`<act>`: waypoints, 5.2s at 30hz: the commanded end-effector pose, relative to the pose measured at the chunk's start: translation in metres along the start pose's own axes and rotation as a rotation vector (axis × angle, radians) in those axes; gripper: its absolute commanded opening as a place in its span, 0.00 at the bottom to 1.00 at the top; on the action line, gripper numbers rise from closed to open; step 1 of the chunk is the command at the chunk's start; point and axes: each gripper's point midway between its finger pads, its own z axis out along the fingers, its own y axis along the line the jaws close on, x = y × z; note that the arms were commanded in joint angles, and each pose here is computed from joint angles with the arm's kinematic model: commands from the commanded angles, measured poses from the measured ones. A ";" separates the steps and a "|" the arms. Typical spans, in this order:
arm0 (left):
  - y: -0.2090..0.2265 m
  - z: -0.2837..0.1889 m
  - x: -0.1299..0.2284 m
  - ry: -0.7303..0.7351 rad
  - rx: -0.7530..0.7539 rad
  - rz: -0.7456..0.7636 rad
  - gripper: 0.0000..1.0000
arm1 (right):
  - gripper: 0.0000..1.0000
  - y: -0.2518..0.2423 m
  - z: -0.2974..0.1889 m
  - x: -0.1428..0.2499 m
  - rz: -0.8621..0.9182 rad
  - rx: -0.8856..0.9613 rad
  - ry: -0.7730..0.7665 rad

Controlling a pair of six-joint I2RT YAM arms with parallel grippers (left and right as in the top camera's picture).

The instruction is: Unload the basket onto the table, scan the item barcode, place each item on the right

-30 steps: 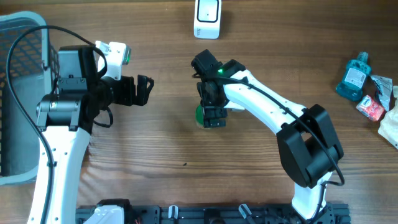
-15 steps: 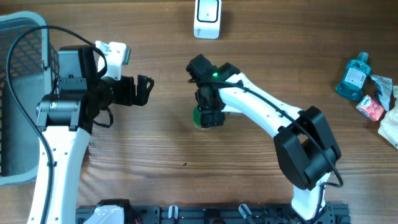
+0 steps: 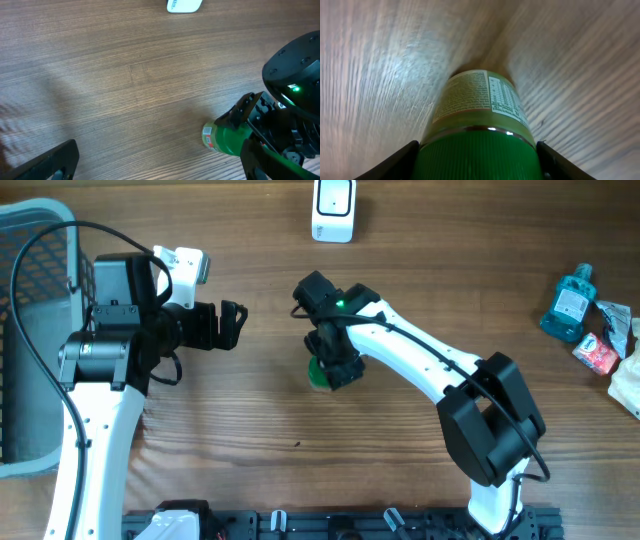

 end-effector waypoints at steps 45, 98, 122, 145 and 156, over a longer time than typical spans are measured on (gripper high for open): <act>-0.002 -0.003 -0.005 -0.013 0.015 -0.003 1.00 | 1.00 -0.016 -0.027 -0.081 -0.469 0.099 -0.053; -0.002 -0.003 -0.005 -0.013 0.015 -0.003 1.00 | 0.67 -0.019 -0.020 -0.018 -0.667 -0.053 0.373; -0.002 -0.003 -0.005 -0.013 0.015 -0.003 1.00 | 0.88 -0.014 -0.012 -0.125 -0.646 0.093 -0.102; -0.002 -0.003 -0.005 -0.013 0.015 -0.003 1.00 | 0.95 -0.022 0.011 -0.129 -0.430 0.094 -0.125; -0.002 -0.003 -0.005 -0.013 0.015 -0.003 1.00 | 0.91 -0.024 0.032 -0.128 -0.420 0.059 -0.119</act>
